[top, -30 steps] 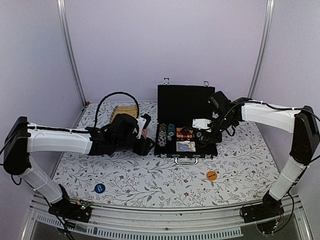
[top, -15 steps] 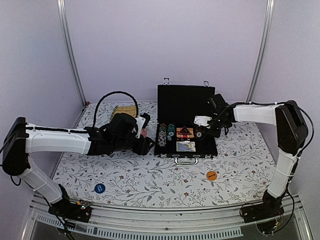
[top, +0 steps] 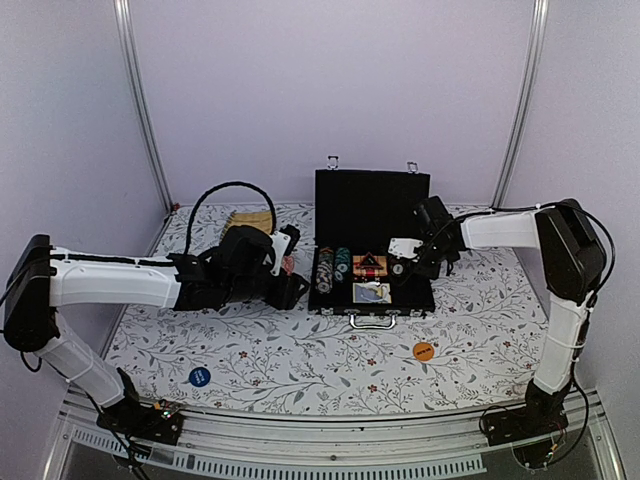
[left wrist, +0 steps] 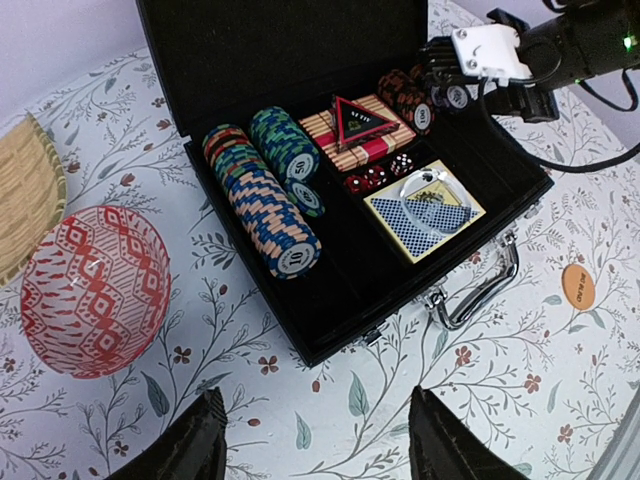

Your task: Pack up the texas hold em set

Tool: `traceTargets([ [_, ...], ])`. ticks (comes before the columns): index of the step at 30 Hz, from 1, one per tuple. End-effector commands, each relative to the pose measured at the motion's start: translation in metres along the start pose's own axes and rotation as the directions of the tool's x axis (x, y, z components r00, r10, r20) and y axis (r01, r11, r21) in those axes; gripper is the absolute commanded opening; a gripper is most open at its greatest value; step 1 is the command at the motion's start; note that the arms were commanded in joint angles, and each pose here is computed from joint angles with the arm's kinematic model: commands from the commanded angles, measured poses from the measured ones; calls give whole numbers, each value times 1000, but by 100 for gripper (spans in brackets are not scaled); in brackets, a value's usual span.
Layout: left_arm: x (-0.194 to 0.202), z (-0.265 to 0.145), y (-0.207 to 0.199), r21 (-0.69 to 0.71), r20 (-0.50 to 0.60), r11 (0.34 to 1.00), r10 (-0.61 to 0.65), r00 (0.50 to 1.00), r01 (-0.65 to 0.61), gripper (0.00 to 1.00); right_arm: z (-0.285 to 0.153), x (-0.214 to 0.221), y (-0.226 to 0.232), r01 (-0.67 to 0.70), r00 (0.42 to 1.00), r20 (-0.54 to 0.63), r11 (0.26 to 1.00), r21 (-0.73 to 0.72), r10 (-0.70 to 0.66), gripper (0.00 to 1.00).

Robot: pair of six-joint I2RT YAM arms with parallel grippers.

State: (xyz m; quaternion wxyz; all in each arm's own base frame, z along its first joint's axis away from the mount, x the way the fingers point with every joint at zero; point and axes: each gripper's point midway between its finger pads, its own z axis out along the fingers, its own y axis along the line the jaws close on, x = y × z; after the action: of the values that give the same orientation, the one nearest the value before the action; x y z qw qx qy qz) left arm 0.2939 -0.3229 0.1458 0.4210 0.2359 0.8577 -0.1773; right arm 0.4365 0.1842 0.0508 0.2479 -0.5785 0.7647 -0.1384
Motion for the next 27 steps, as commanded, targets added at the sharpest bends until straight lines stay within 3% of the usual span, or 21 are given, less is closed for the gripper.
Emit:
traceTargets([
  [1,-5,-1,5,-17,11,1000,3,1000,-3,63,12,3,-1,2,1000,0,1000,14,-2,37],
  [10,-4,-1,7,-19,7,1000,3,1000,-3,63,14,7,-6,10,1000,-1,999,39,-10,52],
  [27,0,4,5,-3,-2,1000,3,1000,-3,63,0,12,-10,24,1000,-13,998,59,-23,61],
])
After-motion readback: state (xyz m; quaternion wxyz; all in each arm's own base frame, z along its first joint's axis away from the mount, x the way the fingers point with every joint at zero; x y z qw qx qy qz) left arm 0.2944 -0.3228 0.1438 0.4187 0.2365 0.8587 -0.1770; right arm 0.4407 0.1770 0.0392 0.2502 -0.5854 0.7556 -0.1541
